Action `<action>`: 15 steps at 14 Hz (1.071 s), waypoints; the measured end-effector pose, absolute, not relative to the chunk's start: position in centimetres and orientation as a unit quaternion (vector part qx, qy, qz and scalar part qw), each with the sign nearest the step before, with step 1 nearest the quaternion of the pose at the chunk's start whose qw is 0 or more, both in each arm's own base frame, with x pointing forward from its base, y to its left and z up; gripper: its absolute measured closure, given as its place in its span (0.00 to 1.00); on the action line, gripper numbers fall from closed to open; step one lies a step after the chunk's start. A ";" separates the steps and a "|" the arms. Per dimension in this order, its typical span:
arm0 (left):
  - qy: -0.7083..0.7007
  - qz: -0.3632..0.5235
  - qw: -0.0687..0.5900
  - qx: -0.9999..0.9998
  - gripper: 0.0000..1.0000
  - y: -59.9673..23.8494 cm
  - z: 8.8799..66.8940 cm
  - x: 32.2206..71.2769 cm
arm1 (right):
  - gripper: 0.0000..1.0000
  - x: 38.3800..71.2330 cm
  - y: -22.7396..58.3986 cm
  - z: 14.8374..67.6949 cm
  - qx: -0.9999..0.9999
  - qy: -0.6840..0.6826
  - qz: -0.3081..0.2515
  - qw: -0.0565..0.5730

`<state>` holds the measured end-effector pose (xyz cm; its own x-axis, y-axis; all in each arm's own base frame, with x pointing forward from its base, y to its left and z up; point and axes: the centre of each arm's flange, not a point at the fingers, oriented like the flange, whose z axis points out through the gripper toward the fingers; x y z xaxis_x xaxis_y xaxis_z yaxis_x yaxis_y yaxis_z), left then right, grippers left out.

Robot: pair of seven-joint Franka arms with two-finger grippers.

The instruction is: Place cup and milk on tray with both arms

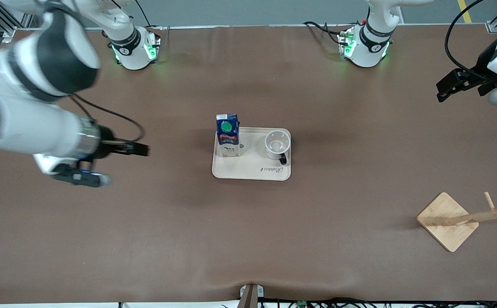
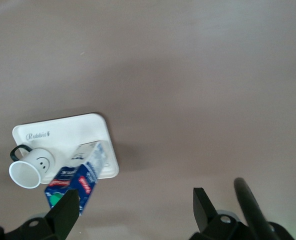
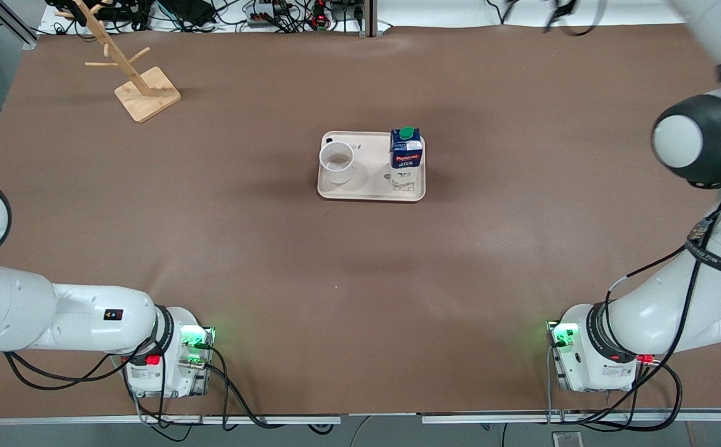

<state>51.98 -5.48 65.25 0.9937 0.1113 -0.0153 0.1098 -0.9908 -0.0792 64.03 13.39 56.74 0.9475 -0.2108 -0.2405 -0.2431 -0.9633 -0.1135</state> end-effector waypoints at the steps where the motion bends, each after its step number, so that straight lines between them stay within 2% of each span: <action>1: -0.054 0.010 0.039 -0.998 0.00 -5.6 65.3 52.0 | 0.00 63.7 9.6 58.2 -0.987 0.110 0.104 0.059; 4: -0.054 0.011 0.039 -0.998 0.00 -5.7 65.2 51.9 | 0.00 62.5 -1.3 59.9 -0.990 0.098 0.088 0.049; 6: -0.054 0.010 0.039 -0.998 0.00 -5.7 65.3 51.9 | 0.00 61.3 -4.0 60.3 -0.990 0.106 0.086 0.032; 8: -0.054 0.009 0.039 -0.998 0.00 -5.7 65.4 51.8 | 0.00 59.3 -3.4 60.8 -0.992 0.103 0.065 0.026; 12: -0.053 0.008 0.039 -0.998 0.00 -5.7 65.5 51.7 | 0.00 53.0 -1.5 60.6 -0.994 0.094 0.043 0.019; 15: -0.053 0.008 0.039 -0.998 0.00 -5.7 65.5 51.7 | 0.00 52.6 -1.0 61.0 -0.995 0.090 0.030 0.019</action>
